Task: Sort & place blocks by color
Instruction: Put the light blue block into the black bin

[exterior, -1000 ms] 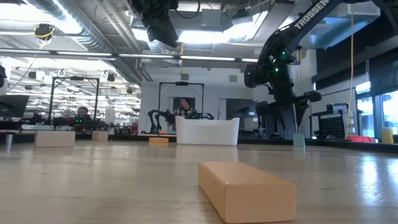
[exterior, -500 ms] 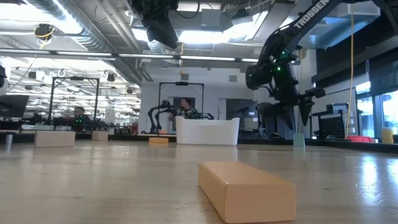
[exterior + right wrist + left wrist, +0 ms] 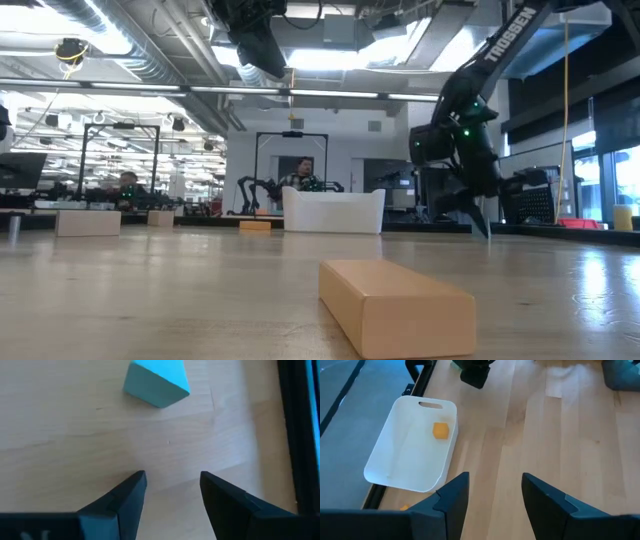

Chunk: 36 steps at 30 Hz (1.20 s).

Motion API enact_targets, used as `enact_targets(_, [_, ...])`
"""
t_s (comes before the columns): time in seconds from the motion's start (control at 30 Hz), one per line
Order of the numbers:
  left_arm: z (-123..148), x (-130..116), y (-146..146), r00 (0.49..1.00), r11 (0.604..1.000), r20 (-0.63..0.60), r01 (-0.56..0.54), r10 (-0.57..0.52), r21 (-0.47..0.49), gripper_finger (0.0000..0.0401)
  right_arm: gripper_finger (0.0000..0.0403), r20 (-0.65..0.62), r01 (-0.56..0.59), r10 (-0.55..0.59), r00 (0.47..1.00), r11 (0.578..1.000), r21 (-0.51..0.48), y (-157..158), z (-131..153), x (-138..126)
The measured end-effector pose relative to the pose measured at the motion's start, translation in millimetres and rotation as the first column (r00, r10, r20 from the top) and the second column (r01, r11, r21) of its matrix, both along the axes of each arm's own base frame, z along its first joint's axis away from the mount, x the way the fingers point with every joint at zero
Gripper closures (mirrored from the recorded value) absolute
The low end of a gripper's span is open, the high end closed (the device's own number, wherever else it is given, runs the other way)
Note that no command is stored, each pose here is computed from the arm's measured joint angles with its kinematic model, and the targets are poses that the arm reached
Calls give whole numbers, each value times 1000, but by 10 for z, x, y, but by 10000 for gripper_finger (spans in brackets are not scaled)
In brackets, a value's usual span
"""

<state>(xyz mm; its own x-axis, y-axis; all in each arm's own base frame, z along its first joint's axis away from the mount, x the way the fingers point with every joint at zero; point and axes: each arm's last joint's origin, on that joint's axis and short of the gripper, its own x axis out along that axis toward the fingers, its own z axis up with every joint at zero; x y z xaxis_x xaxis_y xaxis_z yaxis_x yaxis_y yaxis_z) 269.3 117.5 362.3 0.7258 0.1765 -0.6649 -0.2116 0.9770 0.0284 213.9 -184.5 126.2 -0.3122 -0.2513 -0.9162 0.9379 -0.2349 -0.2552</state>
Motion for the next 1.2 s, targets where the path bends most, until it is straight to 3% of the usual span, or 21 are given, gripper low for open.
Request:
enact_targets(0.1, [0,0,0,1000,1000,0,3,-3,2,227,206,5,-3,3,1000,1000,-29,-26,18,32])
enact_targets(0.2, [0,0,-1,1000,1000,0,4,-4,2,227,206,17,21,-19,1000,992,-124,-96,89,93])
enact_targets(0.3, [0,0,-1,1000,1000,0,4,-4,1,227,206,34,92,-87,996,974,-206,-121,128,121])
enact_targets(0.53, [0,0,-1,1000,1000,3,-5,5,-11,227,206,5,134,-141,990,928,-347,-63,103,122])
enact_targets(1.2, [0,0,-1,1000,1000,3,-5,5,-12,227,206,113,172,-136,984,888,-426,-17,-164,60])
